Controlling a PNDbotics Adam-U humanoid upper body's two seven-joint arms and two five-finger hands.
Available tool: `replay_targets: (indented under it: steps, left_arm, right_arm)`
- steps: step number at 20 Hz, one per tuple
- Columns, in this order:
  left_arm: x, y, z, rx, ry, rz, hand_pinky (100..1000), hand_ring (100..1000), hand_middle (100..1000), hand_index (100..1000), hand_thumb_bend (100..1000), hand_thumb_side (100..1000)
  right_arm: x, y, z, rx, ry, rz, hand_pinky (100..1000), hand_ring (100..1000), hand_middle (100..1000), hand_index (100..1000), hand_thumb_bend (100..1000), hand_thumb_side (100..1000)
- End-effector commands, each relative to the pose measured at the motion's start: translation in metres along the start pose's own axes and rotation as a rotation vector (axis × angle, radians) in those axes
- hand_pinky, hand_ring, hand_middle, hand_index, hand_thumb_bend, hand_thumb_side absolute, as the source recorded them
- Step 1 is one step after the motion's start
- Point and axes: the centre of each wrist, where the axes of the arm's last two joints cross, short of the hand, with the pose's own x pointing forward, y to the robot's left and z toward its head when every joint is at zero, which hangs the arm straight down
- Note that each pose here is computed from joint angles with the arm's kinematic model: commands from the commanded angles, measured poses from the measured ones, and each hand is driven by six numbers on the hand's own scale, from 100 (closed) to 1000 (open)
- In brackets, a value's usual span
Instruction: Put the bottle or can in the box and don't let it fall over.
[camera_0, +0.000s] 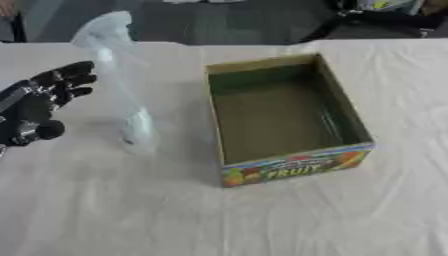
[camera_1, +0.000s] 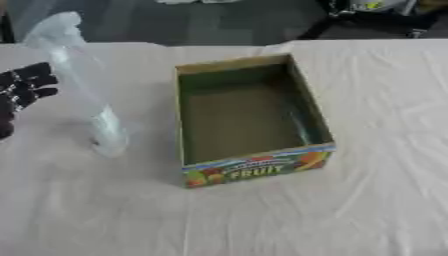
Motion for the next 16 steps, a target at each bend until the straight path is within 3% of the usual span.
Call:
replay_targets:
  steps: [1,16]
  left_arm:
    - [0.009,0.009,-0.004,-0.001,-0.004,-0.029,1000,1000,1000,922,807,475]
    - [0.014,0.013,-0.016,-0.027,-0.013,-0.035,1000,1000,1000,918,810,473]
  right_arm:
    - [0.002,0.000,-0.003,0.010,-0.020,0.002,979,1000,1000,968,100,470]
    - [0.002,0.004,-0.005,0.017,-0.026,-0.006,980,1000,1000,970,100,470]
